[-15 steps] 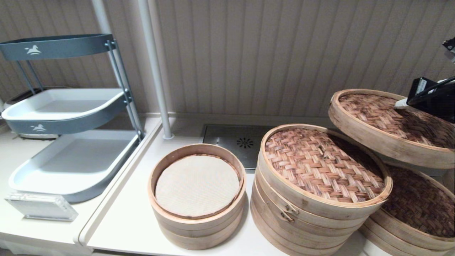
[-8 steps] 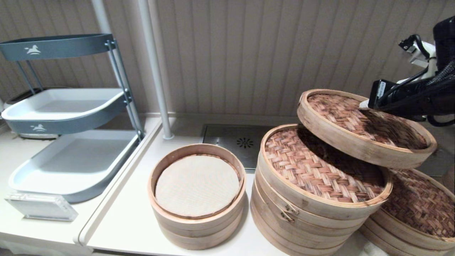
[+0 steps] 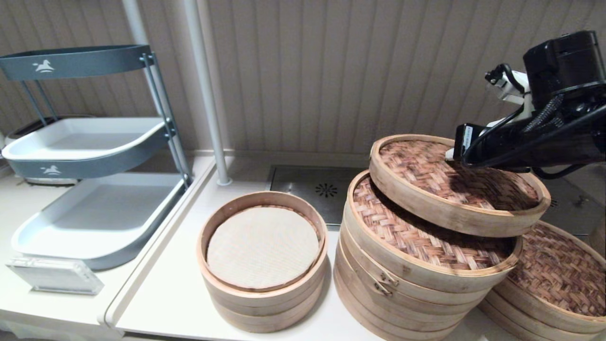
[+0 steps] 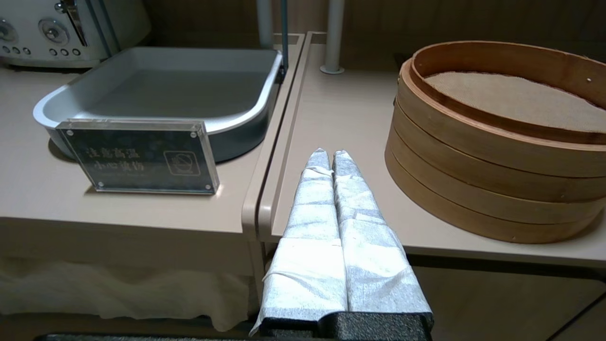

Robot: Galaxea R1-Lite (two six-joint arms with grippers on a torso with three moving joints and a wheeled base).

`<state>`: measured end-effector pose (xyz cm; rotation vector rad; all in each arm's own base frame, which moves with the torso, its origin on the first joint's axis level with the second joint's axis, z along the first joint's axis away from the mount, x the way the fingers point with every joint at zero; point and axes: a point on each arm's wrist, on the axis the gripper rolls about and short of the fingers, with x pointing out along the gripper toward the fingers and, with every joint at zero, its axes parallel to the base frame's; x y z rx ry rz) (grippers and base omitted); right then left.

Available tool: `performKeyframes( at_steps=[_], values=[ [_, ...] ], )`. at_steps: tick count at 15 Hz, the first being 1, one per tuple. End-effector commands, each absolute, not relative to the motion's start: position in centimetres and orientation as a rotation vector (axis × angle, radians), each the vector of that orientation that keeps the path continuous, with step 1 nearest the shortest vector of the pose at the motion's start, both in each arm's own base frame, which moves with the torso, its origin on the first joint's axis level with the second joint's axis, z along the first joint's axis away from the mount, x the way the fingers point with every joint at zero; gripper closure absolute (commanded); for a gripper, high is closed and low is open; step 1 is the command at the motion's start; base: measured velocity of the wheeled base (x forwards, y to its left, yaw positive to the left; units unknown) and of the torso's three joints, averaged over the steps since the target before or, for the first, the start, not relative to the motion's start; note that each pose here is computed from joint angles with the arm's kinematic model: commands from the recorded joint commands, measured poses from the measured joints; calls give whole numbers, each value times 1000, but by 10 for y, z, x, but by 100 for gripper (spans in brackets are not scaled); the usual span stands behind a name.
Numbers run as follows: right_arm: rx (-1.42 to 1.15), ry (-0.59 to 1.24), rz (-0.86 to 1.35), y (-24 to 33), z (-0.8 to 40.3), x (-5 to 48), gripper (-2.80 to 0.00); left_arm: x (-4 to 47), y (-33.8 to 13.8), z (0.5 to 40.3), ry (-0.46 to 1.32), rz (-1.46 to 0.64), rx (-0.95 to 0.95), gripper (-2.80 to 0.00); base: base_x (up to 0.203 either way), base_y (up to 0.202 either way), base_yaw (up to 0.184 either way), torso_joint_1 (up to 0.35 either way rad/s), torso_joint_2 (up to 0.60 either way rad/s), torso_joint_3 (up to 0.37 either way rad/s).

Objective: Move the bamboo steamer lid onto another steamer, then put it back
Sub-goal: Put the steamer

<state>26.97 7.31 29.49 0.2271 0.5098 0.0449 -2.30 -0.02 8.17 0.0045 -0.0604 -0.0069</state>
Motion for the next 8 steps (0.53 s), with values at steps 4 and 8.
performKeyframes(
  at_steps=[4, 8],
  values=[
    [194, 533, 63, 91, 288, 266, 0, -21, 0, 75, -38, -5, 5, 0, 0, 0, 0, 0, 0, 0],
    [186, 546, 69, 93, 284, 260, 0, -21, 0, 75, -38, -6, 5, 0, 0, 0, 0, 0, 0, 0]
  ],
)
